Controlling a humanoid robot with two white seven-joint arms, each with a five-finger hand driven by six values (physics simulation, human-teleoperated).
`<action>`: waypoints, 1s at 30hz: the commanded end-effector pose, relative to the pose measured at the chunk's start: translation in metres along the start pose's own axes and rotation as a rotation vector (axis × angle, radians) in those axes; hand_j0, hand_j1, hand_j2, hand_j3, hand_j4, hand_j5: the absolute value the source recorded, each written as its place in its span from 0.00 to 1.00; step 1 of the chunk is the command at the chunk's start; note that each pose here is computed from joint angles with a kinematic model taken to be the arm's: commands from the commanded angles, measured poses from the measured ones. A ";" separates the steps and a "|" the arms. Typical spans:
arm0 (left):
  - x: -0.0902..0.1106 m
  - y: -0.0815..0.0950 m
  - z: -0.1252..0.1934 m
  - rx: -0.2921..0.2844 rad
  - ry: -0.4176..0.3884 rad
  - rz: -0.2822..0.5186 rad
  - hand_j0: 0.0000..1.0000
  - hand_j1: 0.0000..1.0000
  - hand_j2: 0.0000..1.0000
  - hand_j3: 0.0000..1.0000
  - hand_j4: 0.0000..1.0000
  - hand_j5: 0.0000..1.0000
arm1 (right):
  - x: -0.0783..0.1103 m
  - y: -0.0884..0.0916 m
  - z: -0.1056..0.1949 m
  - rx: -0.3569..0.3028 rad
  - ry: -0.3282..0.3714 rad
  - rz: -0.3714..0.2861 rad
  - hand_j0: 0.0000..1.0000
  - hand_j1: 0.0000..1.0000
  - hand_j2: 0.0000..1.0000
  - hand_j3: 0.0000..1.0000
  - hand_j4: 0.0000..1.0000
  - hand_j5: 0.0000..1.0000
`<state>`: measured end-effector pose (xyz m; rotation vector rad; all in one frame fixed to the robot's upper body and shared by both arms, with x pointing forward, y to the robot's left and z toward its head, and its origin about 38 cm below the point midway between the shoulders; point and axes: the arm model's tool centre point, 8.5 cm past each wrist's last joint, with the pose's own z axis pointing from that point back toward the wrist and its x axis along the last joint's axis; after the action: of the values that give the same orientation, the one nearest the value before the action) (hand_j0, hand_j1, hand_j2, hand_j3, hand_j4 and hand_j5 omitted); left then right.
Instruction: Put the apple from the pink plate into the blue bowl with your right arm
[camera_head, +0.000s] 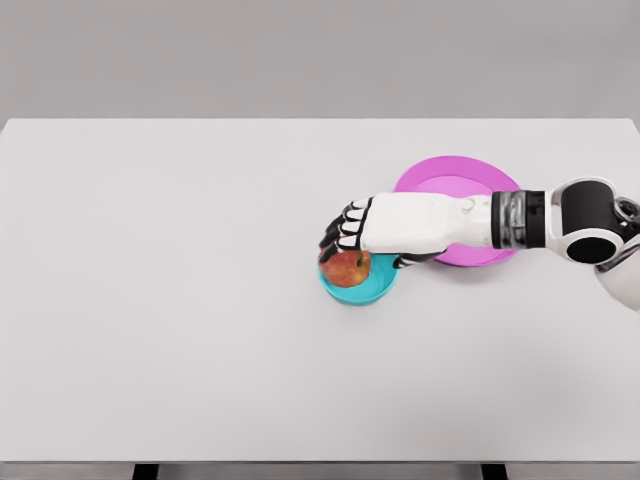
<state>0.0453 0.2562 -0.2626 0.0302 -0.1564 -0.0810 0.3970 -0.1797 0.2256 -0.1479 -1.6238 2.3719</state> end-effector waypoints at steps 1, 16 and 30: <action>0.000 0.000 0.000 0.000 0.000 0.001 1.00 1.00 1.00 1.00 1.00 1.00 | 0.001 -0.001 0.000 -0.005 -0.002 -0.004 1.00 1.00 1.00 1.00 1.00 1.00; -0.001 0.000 0.000 0.000 0.001 0.001 1.00 1.00 1.00 1.00 1.00 1.00 | -0.026 -0.052 0.111 -0.125 0.263 0.103 1.00 1.00 1.00 1.00 1.00 1.00; 0.000 0.000 0.000 0.000 0.000 -0.001 1.00 1.00 1.00 1.00 1.00 1.00 | -0.058 0.028 0.208 -0.326 0.590 -0.187 1.00 1.00 1.00 1.00 1.00 1.00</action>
<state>0.0443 0.2562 -0.2627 0.0301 -0.1548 -0.0810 0.3989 -0.3896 0.2713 -0.6523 -1.5922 1.7256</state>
